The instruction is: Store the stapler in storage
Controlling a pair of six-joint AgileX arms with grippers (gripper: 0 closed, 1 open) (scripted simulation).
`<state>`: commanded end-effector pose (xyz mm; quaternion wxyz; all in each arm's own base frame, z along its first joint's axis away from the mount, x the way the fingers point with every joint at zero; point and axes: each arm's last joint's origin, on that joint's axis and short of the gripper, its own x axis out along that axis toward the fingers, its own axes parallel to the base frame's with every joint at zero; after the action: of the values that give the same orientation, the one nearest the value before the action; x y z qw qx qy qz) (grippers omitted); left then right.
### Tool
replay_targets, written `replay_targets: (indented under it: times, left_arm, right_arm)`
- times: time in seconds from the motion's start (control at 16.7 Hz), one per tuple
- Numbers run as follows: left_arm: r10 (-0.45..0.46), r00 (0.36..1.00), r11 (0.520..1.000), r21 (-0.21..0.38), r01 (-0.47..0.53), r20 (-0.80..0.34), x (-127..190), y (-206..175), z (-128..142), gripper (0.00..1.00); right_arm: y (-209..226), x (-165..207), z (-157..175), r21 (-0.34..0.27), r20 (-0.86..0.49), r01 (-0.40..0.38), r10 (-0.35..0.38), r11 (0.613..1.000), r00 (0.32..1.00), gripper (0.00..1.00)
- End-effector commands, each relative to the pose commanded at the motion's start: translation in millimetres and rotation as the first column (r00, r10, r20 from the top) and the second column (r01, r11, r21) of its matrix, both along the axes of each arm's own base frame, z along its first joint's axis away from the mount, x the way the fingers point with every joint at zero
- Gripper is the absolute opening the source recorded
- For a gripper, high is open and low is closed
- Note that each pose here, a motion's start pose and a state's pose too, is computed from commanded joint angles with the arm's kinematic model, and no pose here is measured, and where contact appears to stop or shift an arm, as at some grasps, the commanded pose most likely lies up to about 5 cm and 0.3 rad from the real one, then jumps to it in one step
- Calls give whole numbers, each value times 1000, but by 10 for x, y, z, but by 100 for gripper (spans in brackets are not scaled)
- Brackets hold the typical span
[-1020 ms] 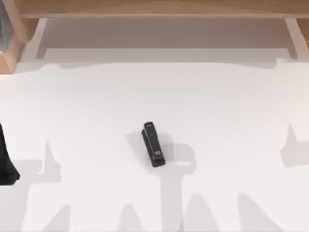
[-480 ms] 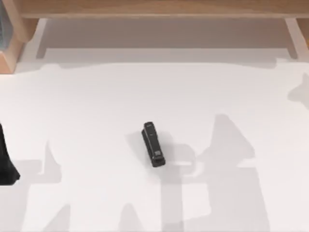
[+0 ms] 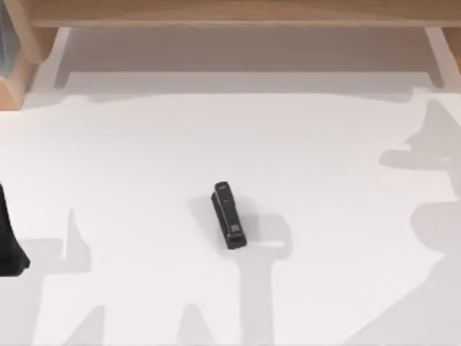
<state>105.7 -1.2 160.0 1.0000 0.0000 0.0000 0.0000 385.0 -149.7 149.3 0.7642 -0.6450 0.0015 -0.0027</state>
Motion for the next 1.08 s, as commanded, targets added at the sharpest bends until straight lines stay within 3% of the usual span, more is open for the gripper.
replay_targets:
  times: [0.18,0.36,1.08]
  left_arm:
    - [0,1000,1000,0,0,0,0,0,0,100]
    - [0,1000,1000,0,0,0,0,0,0,100]
    - [0,1000,1000,0,0,0,0,0,0,100]
  right_arm:
    - [-207,137,-398,-110,-4,2,-2,994,1000,100]
    - [-301,180,-588,-164,-2,3,-4,986,1000,100]
    - [-309,409,-601,-168,-2,4,-4,986,1000,100]
